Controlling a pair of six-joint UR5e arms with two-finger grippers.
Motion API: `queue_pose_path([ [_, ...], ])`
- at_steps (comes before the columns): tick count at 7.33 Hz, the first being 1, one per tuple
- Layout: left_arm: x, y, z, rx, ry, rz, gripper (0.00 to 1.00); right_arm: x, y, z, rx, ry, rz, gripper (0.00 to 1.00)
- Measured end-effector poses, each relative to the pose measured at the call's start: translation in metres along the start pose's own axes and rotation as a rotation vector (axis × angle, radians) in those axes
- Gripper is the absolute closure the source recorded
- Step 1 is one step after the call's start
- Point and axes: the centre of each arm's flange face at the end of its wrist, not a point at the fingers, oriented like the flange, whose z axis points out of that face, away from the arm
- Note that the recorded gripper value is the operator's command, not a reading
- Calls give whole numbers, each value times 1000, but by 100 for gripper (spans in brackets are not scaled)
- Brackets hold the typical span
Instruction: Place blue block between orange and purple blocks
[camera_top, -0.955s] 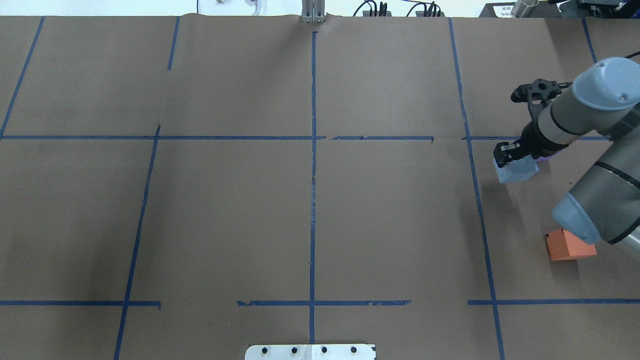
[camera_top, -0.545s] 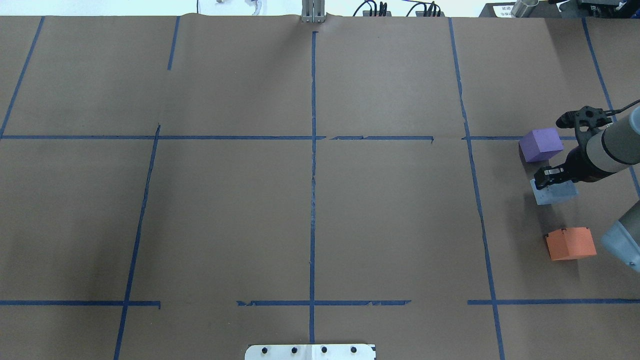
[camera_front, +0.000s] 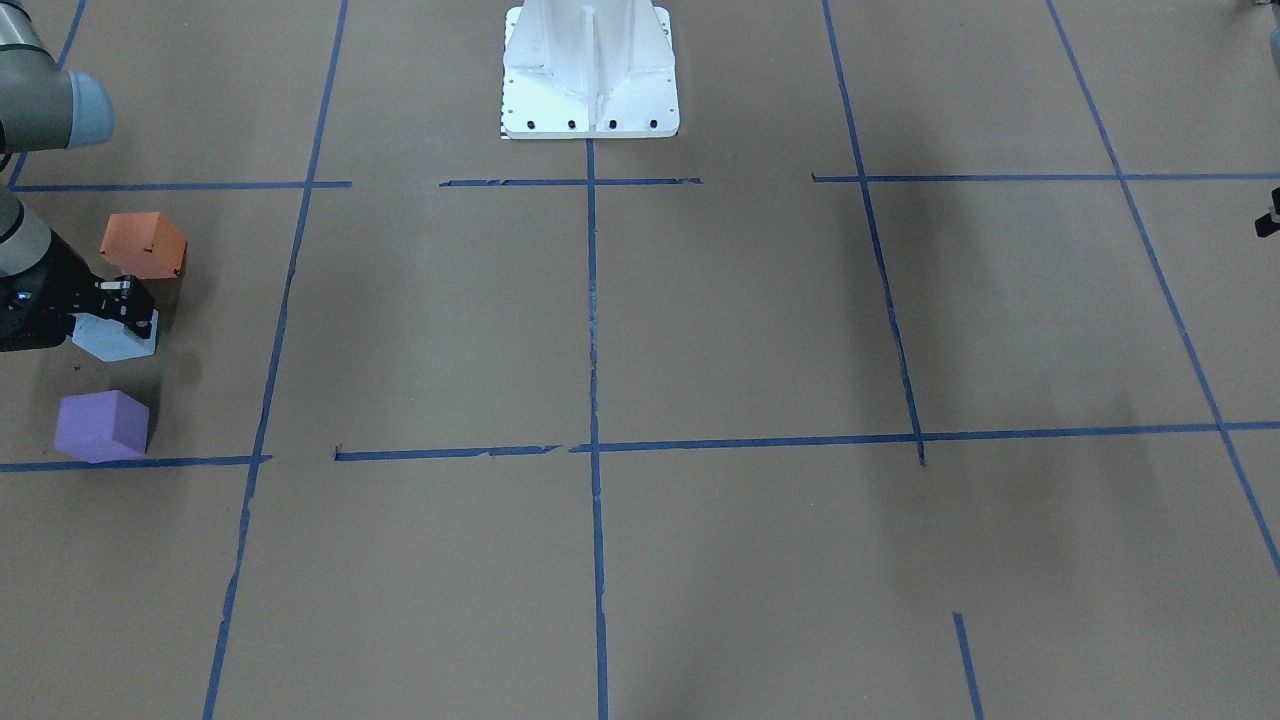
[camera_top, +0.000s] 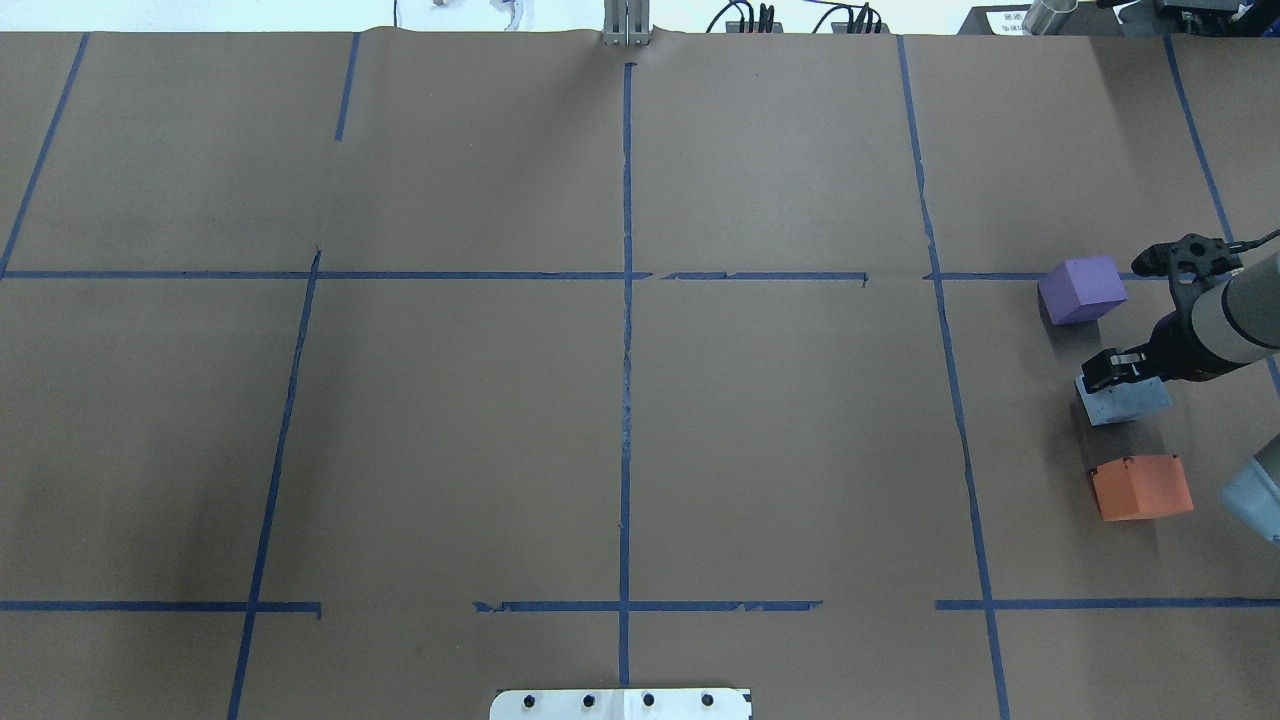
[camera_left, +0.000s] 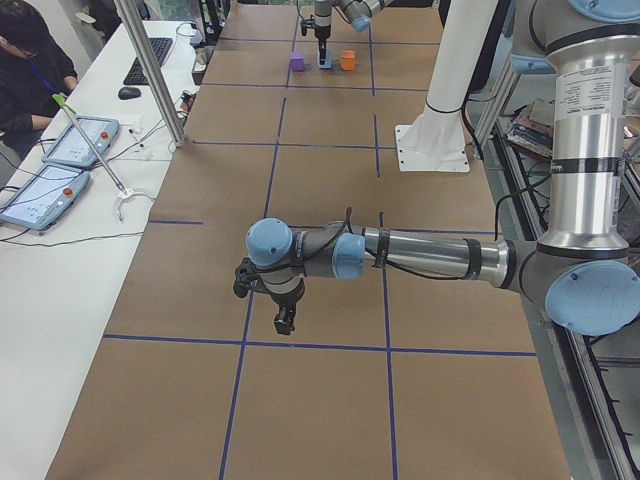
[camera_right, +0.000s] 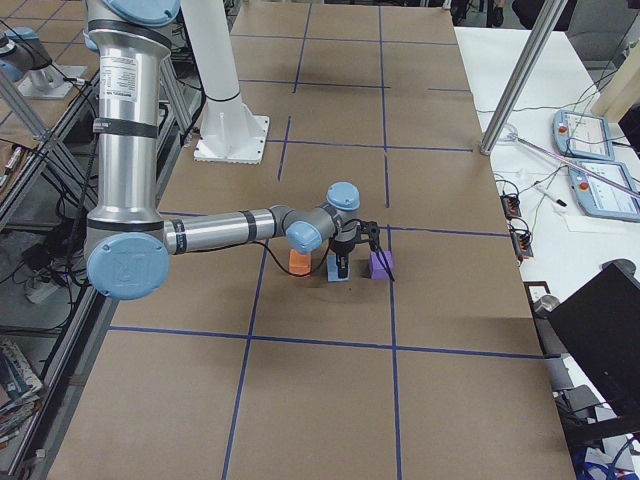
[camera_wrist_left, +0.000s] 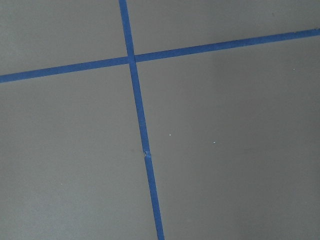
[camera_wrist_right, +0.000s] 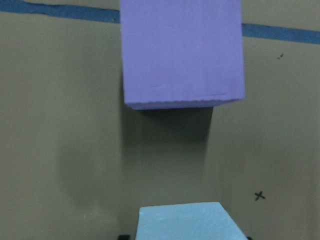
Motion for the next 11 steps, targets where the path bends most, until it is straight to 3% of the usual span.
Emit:
queue_pose_path([
  [2,0,0,0,0,0,-1,0,1,-8,-13,10,-13,14,0],
  [4,0,0,0,1,0,-1,0,20,-28,-53,-2,-29,40,0],
  [6,0,0,0,1,0,0,0,67,-46,-101,-16,15,-48,0],
  [8,0,0,-1,1,0,2,0,143,-31,-130,-43,14,-125,0],
  [11,-1,0,-2,12,-8,17,0,226,16,-147,-63,-42,-106,0],
])
